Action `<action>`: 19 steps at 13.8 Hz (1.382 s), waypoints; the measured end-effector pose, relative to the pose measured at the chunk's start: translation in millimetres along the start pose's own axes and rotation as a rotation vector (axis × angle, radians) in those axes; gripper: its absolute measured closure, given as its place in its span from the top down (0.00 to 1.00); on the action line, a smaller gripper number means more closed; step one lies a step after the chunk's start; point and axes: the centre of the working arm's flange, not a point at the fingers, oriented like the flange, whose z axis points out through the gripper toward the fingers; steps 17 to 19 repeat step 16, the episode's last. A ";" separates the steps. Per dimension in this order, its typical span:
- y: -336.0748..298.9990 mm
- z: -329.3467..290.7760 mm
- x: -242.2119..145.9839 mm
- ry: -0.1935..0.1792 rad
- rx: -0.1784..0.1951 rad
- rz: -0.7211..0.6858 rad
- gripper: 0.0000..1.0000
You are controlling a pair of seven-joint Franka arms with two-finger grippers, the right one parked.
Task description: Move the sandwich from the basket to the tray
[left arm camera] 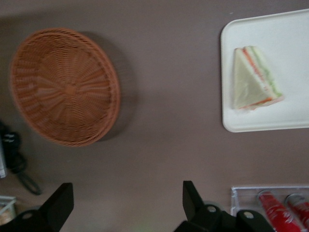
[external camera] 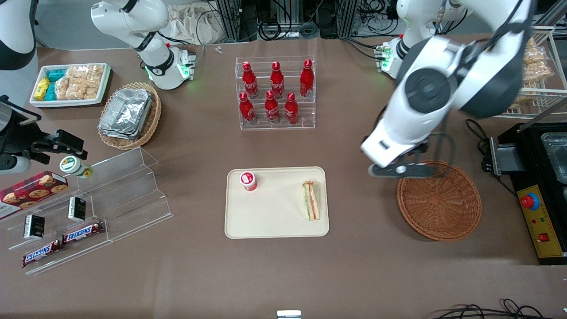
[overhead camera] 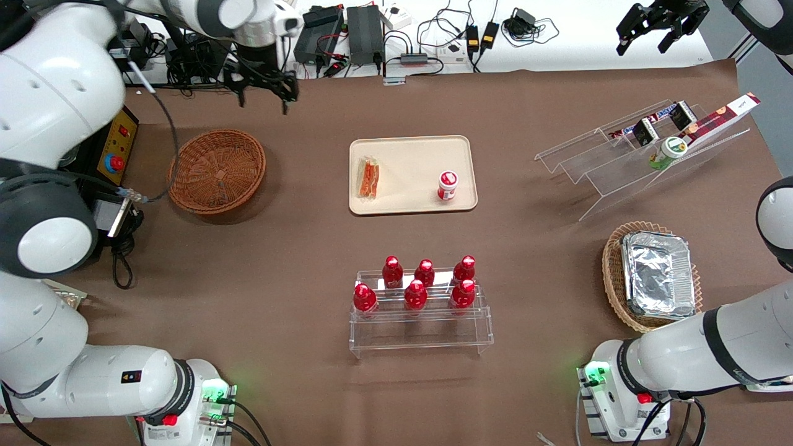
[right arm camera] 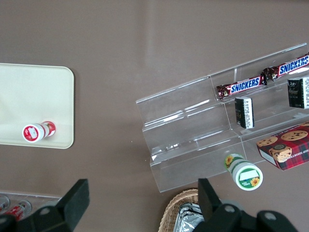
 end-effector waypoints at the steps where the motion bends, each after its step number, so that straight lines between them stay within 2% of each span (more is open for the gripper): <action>1: -15.6 -10.5 -6.2 -0.002 0.013 -0.010 1.00; 3: -43.5 -17.8 -9.5 -0.012 0.024 -0.052 1.00; 9: -126.2 -18.8 -0.1 -0.016 0.006 -0.134 1.00; 11: -154.9 -24.4 -3.3 -0.013 -0.019 -0.134 1.00; 13: -195.7 -29.5 -9.1 -0.013 -0.070 -0.141 1.00; 15: -237.8 -33.3 -18.1 -0.006 -0.106 -0.148 1.00; 19: -250.2 -34.2 -22.3 -0.003 -0.113 -0.151 1.00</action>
